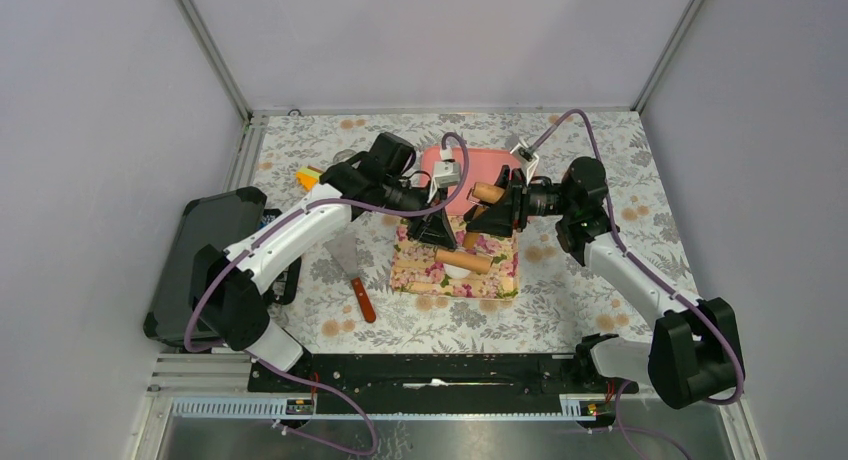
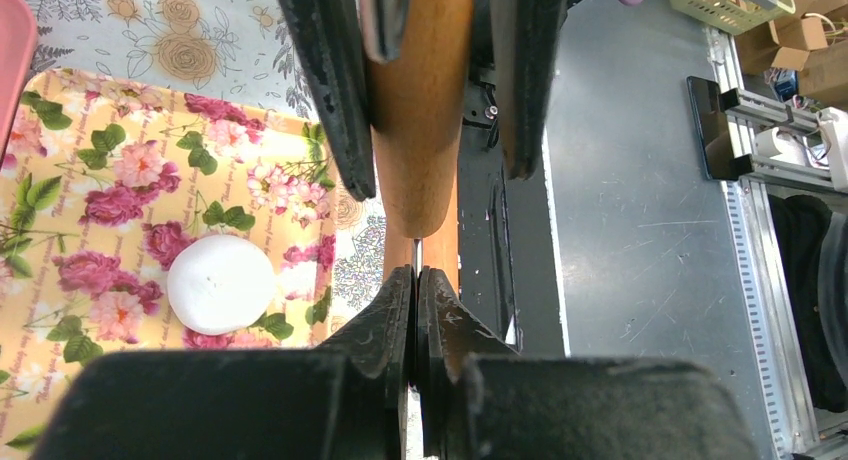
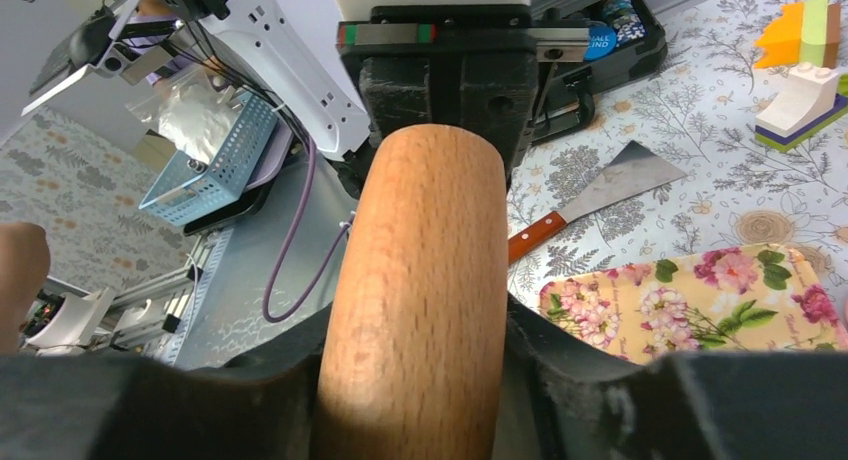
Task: Roll out the dumpling wrappers from the dough
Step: Pick up the rolling pin from the center of the board.
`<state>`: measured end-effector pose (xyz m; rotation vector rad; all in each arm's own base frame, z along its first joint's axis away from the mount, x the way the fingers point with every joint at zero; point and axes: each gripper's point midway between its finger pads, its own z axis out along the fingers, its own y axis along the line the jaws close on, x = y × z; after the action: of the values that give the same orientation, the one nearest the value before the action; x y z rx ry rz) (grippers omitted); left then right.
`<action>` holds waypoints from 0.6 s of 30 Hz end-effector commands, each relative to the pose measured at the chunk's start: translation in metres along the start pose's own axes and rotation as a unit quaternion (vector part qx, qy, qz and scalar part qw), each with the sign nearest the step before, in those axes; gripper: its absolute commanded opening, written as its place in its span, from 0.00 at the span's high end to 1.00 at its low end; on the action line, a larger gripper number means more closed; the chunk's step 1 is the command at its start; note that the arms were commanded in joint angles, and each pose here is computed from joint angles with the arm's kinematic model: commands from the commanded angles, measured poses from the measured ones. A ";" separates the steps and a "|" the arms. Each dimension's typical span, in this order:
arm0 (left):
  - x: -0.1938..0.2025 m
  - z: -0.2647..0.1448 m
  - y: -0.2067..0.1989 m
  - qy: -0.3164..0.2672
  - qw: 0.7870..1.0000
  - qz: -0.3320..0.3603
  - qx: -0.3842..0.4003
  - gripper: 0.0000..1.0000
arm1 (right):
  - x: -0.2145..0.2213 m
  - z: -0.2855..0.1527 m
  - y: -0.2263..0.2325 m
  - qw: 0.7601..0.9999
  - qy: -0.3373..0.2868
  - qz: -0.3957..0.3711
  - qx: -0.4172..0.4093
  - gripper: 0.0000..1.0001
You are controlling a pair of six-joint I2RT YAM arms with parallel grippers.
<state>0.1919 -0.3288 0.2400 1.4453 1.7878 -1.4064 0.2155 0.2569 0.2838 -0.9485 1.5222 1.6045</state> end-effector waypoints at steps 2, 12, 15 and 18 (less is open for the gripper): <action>-0.027 -0.014 -0.010 -0.040 0.999 0.032 -0.003 1.00 | -0.005 -0.004 0.017 0.999 0.003 -0.032 -0.023 0.48; -0.032 -0.013 -0.016 -0.051 0.998 0.023 0.015 1.00 | 0.003 -0.001 0.000 0.999 -0.018 -0.041 0.003 0.51; -0.031 -0.012 -0.016 -0.050 0.998 0.023 0.015 1.00 | 0.001 0.000 0.000 0.999 -0.022 -0.042 0.003 0.57; -0.030 -0.012 -0.015 -0.049 0.998 0.023 0.013 1.00 | -0.005 0.001 -0.001 0.999 -0.028 -0.042 0.003 0.60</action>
<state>0.1953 -0.3302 0.2478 1.3773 1.8188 -1.4478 0.2160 0.2559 0.2744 -0.9256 1.5046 1.5824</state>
